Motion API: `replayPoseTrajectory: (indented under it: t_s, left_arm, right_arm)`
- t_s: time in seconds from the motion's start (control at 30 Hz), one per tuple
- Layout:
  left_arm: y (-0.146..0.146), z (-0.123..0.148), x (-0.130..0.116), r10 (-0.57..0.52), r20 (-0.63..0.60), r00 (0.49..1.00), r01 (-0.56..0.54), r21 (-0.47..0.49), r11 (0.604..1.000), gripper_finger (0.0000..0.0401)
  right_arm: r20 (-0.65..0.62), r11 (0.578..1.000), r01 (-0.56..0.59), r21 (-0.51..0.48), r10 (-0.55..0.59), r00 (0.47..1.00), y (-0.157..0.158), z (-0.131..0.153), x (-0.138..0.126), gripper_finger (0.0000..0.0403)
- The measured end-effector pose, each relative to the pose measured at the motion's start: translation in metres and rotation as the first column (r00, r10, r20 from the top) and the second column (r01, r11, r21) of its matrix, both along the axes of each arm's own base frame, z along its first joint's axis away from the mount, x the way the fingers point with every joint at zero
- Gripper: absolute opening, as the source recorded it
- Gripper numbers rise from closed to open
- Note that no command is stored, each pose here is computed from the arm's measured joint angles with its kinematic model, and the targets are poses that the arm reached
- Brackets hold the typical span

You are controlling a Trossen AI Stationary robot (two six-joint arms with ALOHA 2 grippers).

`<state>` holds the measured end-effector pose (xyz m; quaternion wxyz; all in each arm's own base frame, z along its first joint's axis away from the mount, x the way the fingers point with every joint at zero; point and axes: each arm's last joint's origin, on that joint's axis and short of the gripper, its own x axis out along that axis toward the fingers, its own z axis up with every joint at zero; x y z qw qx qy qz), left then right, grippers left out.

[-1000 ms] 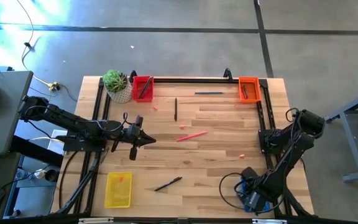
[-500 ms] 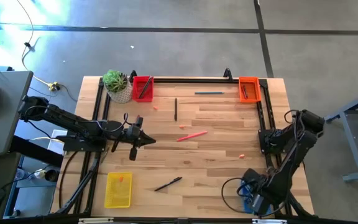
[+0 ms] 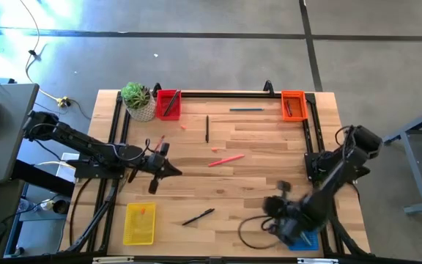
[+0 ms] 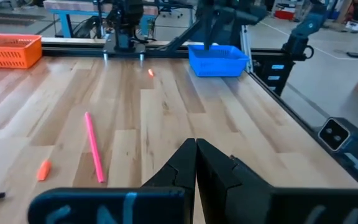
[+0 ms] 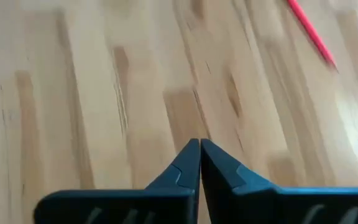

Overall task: Sort crayons/erasers/pens/pencils in bins
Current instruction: Put the black pen into the blue bin

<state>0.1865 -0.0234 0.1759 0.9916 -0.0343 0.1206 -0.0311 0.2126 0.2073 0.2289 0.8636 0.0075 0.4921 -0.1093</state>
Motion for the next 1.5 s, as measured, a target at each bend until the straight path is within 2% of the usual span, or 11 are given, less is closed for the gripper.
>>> replayPoseTrajectory:
  t_s: [0.17,0.3,0.43,0.57,0.67,0.9,1.07,1.2,1.4,1.5]
  left_arm:
    - [-0.009,-0.001,-0.001,-0.060,-0.017,0.998,0.060,-0.040,0.997,0.0000]
    - [-0.024,-0.003,0.003,-0.080,-0.112,0.990,0.075,-0.047,0.996,0.0000]
    - [-0.044,-0.005,0.013,-0.072,-0.192,0.979,0.070,-0.015,0.997,0.0000]
    - [-0.069,-0.005,0.025,-0.102,-0.234,0.967,0.101,-0.015,0.995,0.0000]
    - [-0.086,-0.008,0.033,-0.082,-0.276,0.958,0.089,0.012,0.996,0.0000]
    - [-0.119,-0.002,0.056,-0.037,-0.340,0.940,0.068,0.079,0.995,0.0000]
    - [-0.136,0.003,0.070,-0.030,-0.397,0.917,0.062,0.067,0.996,0.0000]
    - [-0.146,-0.004,0.079,0.011,-0.473,0.881,0.034,0.087,0.996,0.0002]
    - [-0.156,-0.018,0.094,0.040,-0.518,0.854,0.009,0.092,0.996,0.0028]
    - [-0.163,-0.023,0.102,0.005,-0.544,0.839,0.038,0.068,0.997,0.0050]
  right_arm:
    - [0.156,0.981,-0.178,0.080,0.164,0.974,-0.034,-0.031,0.034,0.0001]
    - [0.299,0.953,-0.281,0.113,0.237,0.924,-0.064,-0.057,0.050,0.0000]
    - [0.436,0.949,-0.310,0.062,0.253,0.863,-0.088,-0.072,0.053,0.0000]
    - [0.515,0.944,-0.330,0.004,0.281,0.809,-0.096,-0.076,0.051,0.0000]
    - [0.516,0.943,-0.330,-0.045,0.305,0.801,-0.097,-0.077,0.050,0.0000]
    - [0.518,0.938,-0.341,-0.064,0.323,0.792,-0.097,-0.076,0.050,0.0000]
    - [0.513,0.937,-0.342,-0.067,0.326,0.794,-0.097,-0.077,0.050,0.0000]
    - [0.509,0.934,-0.348,-0.080,0.339,0.791,-0.097,-0.077,0.050,0.0000]
    - [0.511,0.936,-0.342,-0.082,0.334,0.792,-0.097,-0.076,0.050,0.0000]
    - [0.514,0.939,-0.336,-0.070,0.323,0.795,-0.097,-0.076,0.050,0.0000]
